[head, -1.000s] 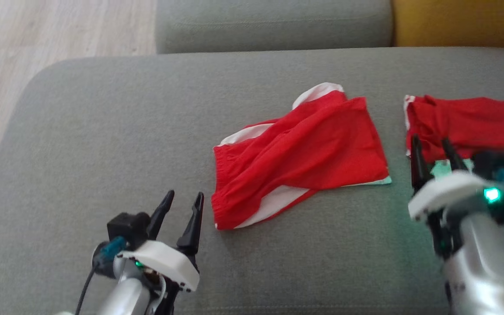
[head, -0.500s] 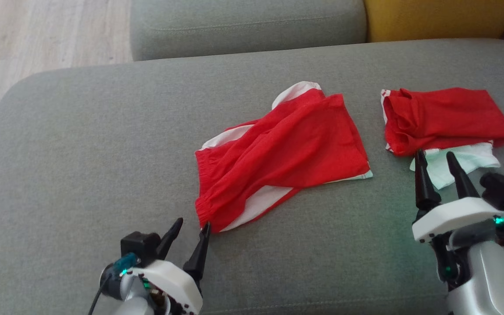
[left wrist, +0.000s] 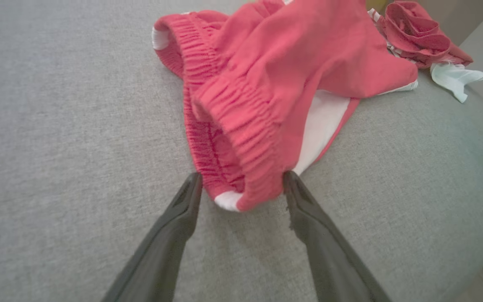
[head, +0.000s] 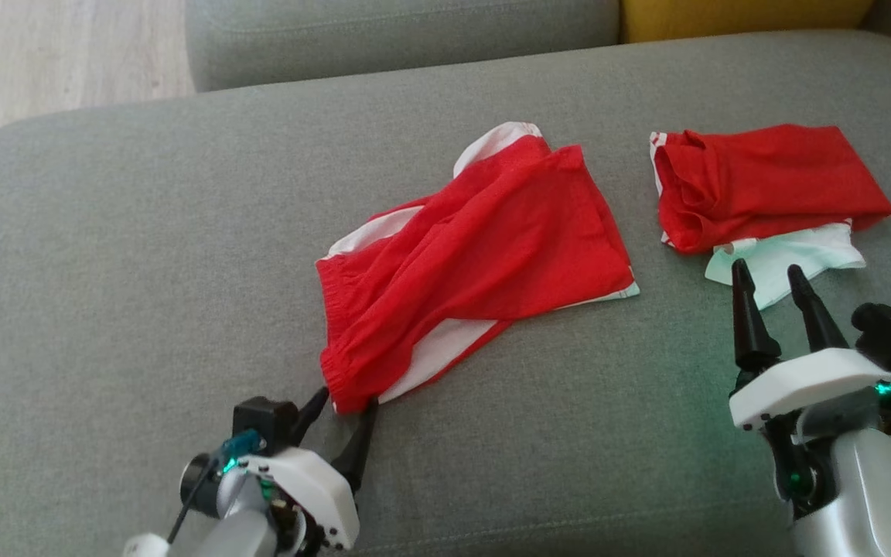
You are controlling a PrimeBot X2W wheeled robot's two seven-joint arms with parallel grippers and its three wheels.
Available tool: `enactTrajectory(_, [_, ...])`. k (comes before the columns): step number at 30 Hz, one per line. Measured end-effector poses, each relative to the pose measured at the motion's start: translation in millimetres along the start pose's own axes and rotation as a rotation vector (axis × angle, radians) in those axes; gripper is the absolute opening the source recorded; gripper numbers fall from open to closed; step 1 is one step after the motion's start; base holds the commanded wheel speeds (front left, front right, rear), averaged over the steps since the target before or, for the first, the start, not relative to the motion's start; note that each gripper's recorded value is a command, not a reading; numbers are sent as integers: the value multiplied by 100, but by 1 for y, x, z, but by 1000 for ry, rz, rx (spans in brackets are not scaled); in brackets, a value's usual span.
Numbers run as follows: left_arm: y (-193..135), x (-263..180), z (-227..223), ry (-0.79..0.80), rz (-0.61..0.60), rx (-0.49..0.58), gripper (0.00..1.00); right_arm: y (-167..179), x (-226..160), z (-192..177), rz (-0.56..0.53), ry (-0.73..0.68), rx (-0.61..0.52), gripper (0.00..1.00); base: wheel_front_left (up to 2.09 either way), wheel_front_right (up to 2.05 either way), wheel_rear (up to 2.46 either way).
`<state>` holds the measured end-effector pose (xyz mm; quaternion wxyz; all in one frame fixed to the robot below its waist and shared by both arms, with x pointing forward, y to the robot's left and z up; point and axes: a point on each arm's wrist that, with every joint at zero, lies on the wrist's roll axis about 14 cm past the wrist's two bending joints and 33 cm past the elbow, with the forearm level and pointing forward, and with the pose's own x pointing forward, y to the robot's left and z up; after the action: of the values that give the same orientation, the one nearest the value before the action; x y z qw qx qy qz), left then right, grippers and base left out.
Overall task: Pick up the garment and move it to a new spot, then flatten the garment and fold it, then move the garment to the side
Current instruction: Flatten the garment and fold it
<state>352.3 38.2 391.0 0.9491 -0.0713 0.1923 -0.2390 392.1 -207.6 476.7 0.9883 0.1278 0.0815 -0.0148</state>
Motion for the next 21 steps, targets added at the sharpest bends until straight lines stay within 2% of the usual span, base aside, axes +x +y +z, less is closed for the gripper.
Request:
enactTrajectory(4, [-1, 7, 4, -8, -14, 5, 100, 3, 1, -11, 10, 50, -11, 100, 0, 0, 0])
enactTrajectory(5, [-2, 8, 6, -12, -17, 5, 84, 6, 1, -14, 17, 65, -21, 100, 0, 0, 0])
enactTrajectory(6, [-2, 10, 7, -17, -24, 4, 27, 8, 1, -19, 23, 82, -30, 100, 0, 0, 0])
enactTrajectory(7, [-2, 10, 7, -17, -24, 4, 0, 8, 1, -19, 23, 82, -30, 100, 0, 0, 0])
enactTrajectory(14, [3, 14, 19, -57, -13, 1, 0, 14, 3, -70, 61, 292, -199, 100, 0, 0, 0])
enactTrajectory(17, [6, 13, 22, -72, -5, -2, 0, 11, 12, -78, 71, 342, -264, 100, 0, 0, 0])
enactTrajectory(19, [8, 12, 23, -77, -1, -2, 0, 13, 21, -77, 73, 352, -257, 100, 0, 0, 0])
enactTrajectory(21, [8, 12, 24, -81, 0, 2, 0, 16, 31, -76, 68, 362, -198, 100, 0, 0, 0])
